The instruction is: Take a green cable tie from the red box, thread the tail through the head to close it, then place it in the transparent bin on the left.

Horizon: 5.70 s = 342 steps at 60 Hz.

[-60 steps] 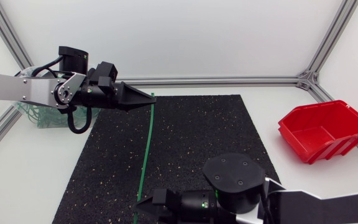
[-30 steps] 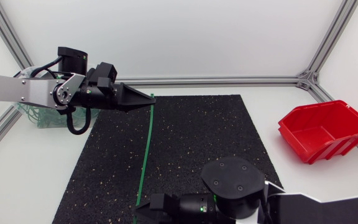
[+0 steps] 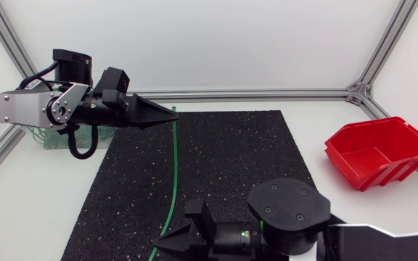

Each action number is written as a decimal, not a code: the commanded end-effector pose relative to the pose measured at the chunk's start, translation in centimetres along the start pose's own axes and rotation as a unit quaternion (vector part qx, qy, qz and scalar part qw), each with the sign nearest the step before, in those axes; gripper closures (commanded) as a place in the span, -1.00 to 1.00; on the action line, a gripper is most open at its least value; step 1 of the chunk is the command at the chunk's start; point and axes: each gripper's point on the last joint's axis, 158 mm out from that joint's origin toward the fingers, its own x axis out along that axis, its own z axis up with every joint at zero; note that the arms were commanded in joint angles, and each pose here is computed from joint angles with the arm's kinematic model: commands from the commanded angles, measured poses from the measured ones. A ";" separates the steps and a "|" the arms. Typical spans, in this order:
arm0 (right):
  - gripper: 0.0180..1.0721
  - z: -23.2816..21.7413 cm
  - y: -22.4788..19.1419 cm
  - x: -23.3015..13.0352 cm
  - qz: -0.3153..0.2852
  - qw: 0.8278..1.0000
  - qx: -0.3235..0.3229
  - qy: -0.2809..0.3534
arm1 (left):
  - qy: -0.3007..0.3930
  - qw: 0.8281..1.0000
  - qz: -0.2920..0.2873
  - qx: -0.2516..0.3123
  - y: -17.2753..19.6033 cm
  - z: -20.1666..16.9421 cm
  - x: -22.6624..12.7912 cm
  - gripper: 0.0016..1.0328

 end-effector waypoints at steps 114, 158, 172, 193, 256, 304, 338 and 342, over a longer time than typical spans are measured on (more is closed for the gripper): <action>0.89 -2.0 -14.0 -9.3 0.173 0.199 0.962 -0.067 | -0.056 0.981 0.067 0.171 -7.2 -5.3 3.2 0.93; 0.89 -3.6 -13.0 -9.0 0.170 0.167 0.970 -0.052 | -0.077 0.978 0.073 0.182 -8.1 -5.0 2.4 0.93; 0.89 -2.9 -13.4 -8.9 0.174 0.180 0.967 -0.057 | -0.071 0.980 0.074 0.173 -7.5 -5.2 2.8 0.93; 0.89 -3.7 -13.1 -8.8 0.163 0.182 0.968 -0.058 | -0.059 0.982 0.067 0.168 -7.5 -5.9 3.4 0.93; 0.89 -3.8 -11.1 -7.6 0.170 0.166 0.970 -0.044 | -0.073 0.980 0.069 0.173 -8.1 -4.9 2.8 0.93; 0.89 -3.8 -11.7 -8.5 0.161 0.178 0.969 -0.054 | -0.072 0.979 0.070 0.177 -8.1 -5.4 2.8 0.93; 0.89 -4.1 -11.6 -8.8 0.161 0.171 0.971 -0.055 | -0.076 0.966 0.088 0.229 -8.6 -6.3 3.6 0.93; 0.89 -4.2 -11.7 -8.8 0.160 0.171 0.971 -0.055 | -0.076 0.964 0.090 0.239 -8.8 -6.5 3.8 0.93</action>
